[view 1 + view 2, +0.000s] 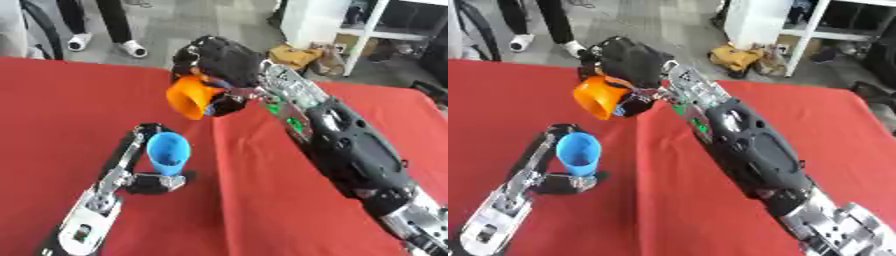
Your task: Pour the contents of one cup into another cup.
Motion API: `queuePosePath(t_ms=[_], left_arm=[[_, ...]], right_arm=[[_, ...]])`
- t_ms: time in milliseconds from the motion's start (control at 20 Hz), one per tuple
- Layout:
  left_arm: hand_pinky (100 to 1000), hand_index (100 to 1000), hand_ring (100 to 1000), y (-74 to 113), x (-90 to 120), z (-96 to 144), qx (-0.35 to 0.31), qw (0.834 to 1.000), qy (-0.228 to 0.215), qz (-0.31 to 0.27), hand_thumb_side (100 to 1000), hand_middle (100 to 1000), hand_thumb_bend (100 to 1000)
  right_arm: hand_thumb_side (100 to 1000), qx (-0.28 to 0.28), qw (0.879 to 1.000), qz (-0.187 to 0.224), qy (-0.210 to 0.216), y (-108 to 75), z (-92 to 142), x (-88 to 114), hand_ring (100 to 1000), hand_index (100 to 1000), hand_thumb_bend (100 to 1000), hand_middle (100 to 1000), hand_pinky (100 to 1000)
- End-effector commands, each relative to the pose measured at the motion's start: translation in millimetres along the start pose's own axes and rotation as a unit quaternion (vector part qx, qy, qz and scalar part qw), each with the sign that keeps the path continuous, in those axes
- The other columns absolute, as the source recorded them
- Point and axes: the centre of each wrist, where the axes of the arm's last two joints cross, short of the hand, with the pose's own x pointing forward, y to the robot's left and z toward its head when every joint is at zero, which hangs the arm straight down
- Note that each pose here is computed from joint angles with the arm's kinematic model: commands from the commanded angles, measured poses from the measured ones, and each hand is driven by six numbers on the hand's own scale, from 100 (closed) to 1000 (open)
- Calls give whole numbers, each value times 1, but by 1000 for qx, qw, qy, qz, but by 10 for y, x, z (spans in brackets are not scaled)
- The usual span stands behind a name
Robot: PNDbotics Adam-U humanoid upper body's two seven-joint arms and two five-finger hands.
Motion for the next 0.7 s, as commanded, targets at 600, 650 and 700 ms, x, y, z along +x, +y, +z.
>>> queuePosePath(t_ms=[600, 650, 700], left_arm=[[488, 652, 492, 502, -275, 193, 98, 992, 75, -22, 100, 521, 739], [488, 652, 492, 521, -320, 210, 107, 990, 87, -25, 100, 521, 739], [513, 684, 532, 515, -364, 226, 113, 989, 96, -28, 100, 564, 847]], right_arm=[[100, -94, 975, -121, 162, 9, 497, -147, 383, 480, 298, 331, 499], [100, -110, 967, -139, 181, 66, 539, -123, 383, 480, 298, 331, 499], [100, -127, 959, -153, 200, 97, 594, -104, 381, 479, 301, 330, 498]])
